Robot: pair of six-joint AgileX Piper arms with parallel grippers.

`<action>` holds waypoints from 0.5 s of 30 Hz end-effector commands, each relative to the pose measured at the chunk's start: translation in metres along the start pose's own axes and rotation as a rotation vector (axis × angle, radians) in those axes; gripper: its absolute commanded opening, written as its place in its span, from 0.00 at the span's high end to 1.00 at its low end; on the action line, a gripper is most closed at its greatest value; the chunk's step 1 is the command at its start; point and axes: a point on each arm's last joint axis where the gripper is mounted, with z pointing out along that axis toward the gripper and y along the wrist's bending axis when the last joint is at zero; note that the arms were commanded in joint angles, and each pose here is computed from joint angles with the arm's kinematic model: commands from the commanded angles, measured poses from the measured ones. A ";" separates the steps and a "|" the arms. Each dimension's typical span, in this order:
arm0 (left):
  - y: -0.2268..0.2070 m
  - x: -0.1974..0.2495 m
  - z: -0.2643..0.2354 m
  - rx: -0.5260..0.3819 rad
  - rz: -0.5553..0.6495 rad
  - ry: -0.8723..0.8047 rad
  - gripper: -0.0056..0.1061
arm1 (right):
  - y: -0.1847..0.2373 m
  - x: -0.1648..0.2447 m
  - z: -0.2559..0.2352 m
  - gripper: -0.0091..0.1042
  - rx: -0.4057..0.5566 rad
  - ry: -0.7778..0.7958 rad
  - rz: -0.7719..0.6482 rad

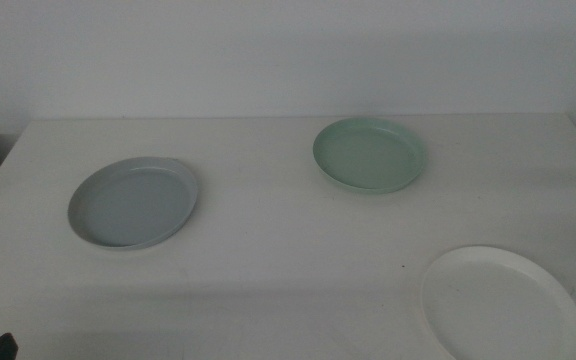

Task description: Stack the three bowls on top of each other.

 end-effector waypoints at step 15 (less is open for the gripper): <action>-0.001 -0.009 -0.002 0.016 -0.014 -0.096 0.08 | -0.011 -0.039 0.129 0.26 0.043 0.387 0.054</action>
